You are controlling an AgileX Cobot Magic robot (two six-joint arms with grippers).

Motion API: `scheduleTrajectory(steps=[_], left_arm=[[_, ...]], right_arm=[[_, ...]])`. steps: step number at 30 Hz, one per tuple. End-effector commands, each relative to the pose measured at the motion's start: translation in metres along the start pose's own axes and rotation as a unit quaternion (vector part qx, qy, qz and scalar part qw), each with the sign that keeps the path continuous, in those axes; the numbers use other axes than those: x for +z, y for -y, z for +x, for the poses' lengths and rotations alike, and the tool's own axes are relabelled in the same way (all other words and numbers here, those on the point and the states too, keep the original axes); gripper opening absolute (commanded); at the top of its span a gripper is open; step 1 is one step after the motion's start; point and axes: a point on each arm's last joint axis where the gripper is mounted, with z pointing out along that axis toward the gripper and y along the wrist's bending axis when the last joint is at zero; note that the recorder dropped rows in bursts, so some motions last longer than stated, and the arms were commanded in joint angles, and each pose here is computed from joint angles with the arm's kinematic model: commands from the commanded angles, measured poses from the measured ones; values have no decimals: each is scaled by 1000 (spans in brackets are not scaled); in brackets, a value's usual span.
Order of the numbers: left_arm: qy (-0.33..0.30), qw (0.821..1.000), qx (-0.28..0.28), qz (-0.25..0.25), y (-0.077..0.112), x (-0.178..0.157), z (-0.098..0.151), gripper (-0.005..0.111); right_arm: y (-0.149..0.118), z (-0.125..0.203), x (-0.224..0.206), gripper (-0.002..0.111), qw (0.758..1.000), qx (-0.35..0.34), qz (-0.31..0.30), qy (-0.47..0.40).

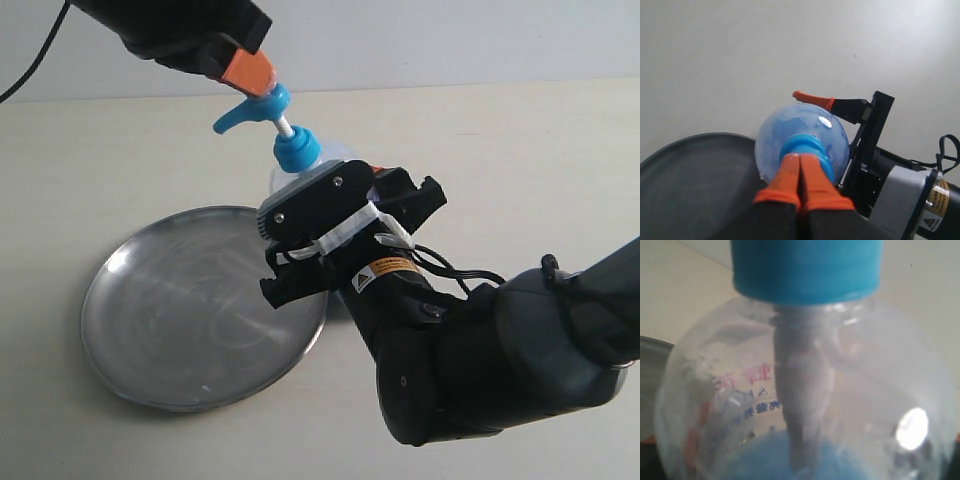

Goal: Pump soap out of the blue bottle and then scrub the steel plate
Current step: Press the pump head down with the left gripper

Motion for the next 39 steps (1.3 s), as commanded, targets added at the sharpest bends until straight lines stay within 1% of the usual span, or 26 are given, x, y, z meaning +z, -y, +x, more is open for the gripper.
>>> scheduleTrajectory(steps=[1, 14, 25, 32, 36, 39], left_arm=[[-17, 1000, -6, 13, 2, 4, 2, 0], [-39, 999, -21, 27, 0, 15, 5, 0], [-41, 999, -22, 27, -1, 17, 6, 0], [-53, 998, -26, 30, -3, 27, 7, 0], [-74, 996, -11, 42, 9, 43, 9, 0], [-102, 994, 11, 39, 16, 59, 13, 0]], right_arm=[[-3, -4, 0, 0, 1000, -6, -15, 14], [-5, -6, 0, 0, 999, 6, -23, 23], [-5, -8, 1, 0, 999, 7, -23, 25], [-5, -8, 1, 0, 999, 7, -23, 25], [-5, -8, 1, 0, 999, 7, -23, 25], [-5, -8, 1, 0, 999, 7, -23, 25]])
